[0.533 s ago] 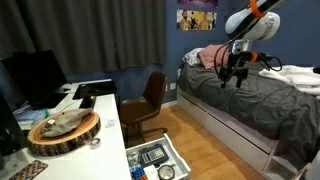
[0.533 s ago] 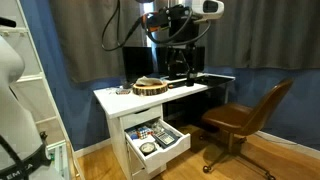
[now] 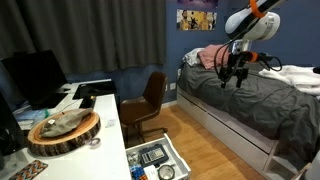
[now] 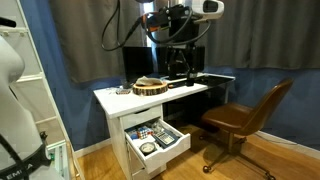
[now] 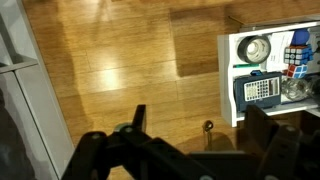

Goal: Put the tape inside the drawer

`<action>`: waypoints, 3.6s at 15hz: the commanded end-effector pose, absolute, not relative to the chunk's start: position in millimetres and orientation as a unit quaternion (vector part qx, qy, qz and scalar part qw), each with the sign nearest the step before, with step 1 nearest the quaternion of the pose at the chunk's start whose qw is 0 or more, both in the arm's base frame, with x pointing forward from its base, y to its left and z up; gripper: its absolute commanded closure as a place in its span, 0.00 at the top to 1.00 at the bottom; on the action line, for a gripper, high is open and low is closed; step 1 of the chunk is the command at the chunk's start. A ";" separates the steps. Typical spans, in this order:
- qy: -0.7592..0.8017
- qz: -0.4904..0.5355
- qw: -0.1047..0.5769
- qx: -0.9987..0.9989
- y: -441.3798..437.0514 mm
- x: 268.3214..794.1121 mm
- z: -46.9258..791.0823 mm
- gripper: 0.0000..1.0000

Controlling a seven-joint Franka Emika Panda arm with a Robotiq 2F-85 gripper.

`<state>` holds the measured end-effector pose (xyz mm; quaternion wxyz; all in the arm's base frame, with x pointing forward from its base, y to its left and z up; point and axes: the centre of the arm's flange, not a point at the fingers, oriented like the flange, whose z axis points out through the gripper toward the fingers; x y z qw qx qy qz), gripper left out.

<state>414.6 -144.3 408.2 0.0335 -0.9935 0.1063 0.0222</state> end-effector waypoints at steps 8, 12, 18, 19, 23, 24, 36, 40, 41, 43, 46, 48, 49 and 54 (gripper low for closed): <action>-0.021 0.030 -0.008 -0.999 -49.7 446.5 415.2 1.00; -0.119 0.023 -0.037 -0.992 22.8 462.1 418.6 1.00; -0.249 0.011 -0.064 -0.966 114.7 489.4 414.8 1.00; -0.259 0.009 -0.065 -0.964 127.7 494.9 415.2 1.00; -0.306 -0.023 -0.057 -0.950 188.0 512.4 421.4 1.00; -0.321 -0.033 -0.054 -0.945 202.9 514.5 423.4 1.00; -0.487 -0.094 -0.005 -0.868 343.0 473.8 401.0 1.00; -0.500 -0.096 -0.005 -0.860 346.0 473.6 399.7 1.00; -0.501 -0.096 -0.005 -0.860 345.9 473.7 399.9 1.00; -0.501 -0.096 -0.005 -0.860 346.0 473.8 400.1 1.00; -0.501 -0.096 -0.005 -0.860 346.0 473.8 400.1 1.00; -0.525 -0.103 -0.006 -0.845 359.1 487.8 393.7 1.00; -0.532 -0.105 -0.004 -0.840 364.1 492.3 389.9 1.00; -0.542 -0.120 0.031 -0.831 399.6 518.0 357.1 1.00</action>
